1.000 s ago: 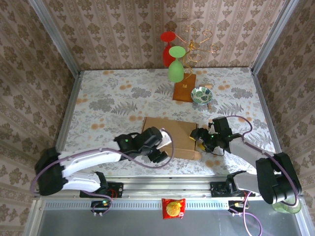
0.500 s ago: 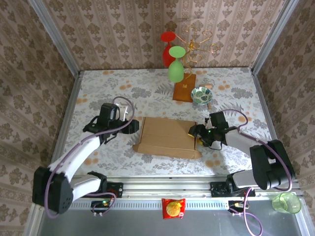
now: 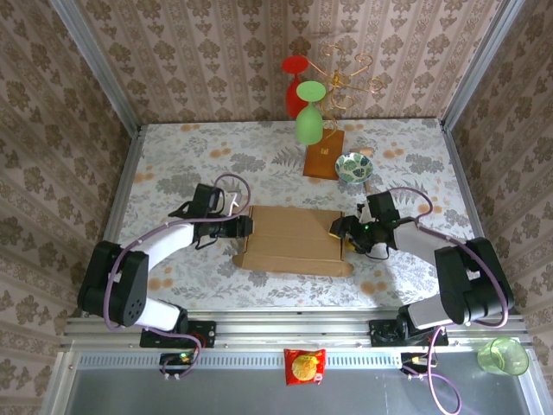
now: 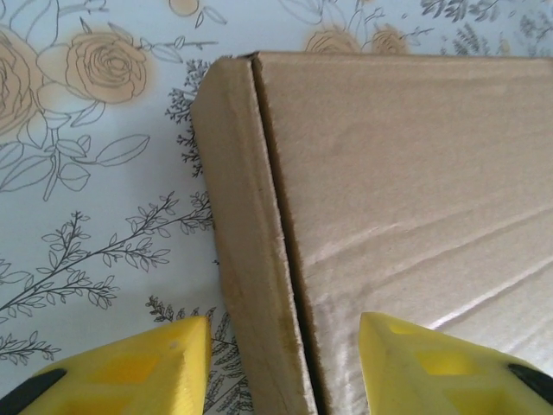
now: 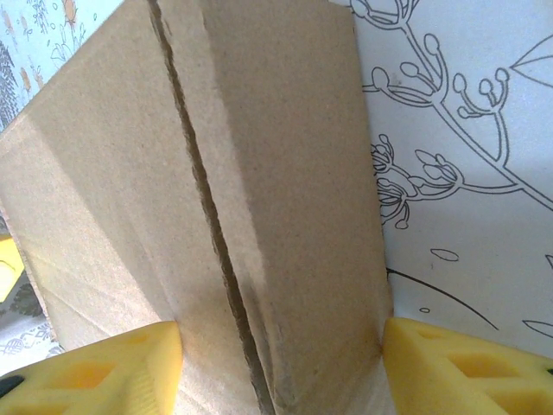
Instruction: Fold the paper box
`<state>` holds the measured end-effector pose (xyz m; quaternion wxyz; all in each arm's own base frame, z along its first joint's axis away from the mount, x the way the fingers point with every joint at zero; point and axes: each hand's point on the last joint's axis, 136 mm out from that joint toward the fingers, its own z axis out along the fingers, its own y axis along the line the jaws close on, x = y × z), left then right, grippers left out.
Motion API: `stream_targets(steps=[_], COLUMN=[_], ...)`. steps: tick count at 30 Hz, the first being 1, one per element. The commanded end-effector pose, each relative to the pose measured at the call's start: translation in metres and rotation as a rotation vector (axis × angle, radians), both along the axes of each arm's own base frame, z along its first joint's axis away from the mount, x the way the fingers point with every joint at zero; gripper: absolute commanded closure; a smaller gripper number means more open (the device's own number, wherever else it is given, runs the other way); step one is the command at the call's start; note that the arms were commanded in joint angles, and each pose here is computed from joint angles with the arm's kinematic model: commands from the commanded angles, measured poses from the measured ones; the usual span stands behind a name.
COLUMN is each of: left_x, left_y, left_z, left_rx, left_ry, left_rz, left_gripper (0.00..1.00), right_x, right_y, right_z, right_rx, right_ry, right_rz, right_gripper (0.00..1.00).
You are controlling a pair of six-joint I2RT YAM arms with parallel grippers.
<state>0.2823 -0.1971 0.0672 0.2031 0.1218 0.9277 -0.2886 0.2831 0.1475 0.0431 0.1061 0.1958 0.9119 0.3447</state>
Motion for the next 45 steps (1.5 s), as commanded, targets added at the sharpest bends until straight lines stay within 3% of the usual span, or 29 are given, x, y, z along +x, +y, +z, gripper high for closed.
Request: stream_targets(steps=[1, 9, 14, 22, 26, 34, 39, 43, 45], left_x=[-0.001, -0.002, -0.003, -0.001, 0.000, -0.001, 0.000, 0.003, 0.007], left_y=[-0.003, -0.005, 0.005, 0.022, 0.030, 0.043, 0.044, 0.042, 0.041], left_z=[-0.013, -0.020, -0.019, -0.022, -0.031, -0.047, -0.052, -0.049, -0.040], left_rx=[0.009, 0.003, -0.013, -0.117, -0.132, -0.120, -0.117, -0.143, -0.170], left_ry=[0.001, 0.001, 0.002, 0.038, 0.063, 0.088, 0.092, 0.075, 0.039], left_rz=[-0.006, 0.011, 0.039, 0.070, 0.112, 0.184, 0.199, 0.209, 0.216], left_gripper=[0.53, 0.83, 0.96, 0.99, 0.99, 0.99, 0.99, 0.99, 0.96], right_x=[-0.002, 0.000, 0.001, 0.010, 0.019, 0.019, 0.024, 0.033, 0.036], right_y=[-0.003, -0.004, -0.007, 0.006, 0.023, 0.036, 0.055, 0.063, 0.064], right_z=[-0.006, -0.001, 0.004, 0.022, 0.022, 0.012, 0.018, 0.025, 0.026], right_rx=[-0.019, -0.011, 0.004, 0.166, 0.289, 0.353, 0.398, 0.471, 0.504], right_ry=[0.030, 0.018, -0.009, -0.058, -0.055, -0.039, -0.045, -0.051, -0.037], right_rz=[0.010, 0.012, 0.025, 0.076, 0.108, 0.114, 0.120, 0.071, 0.034], right_gripper=[0.37, 0.37, 0.30, 0.19, 0.19, 0.18, 0.24, 0.35, 0.45])
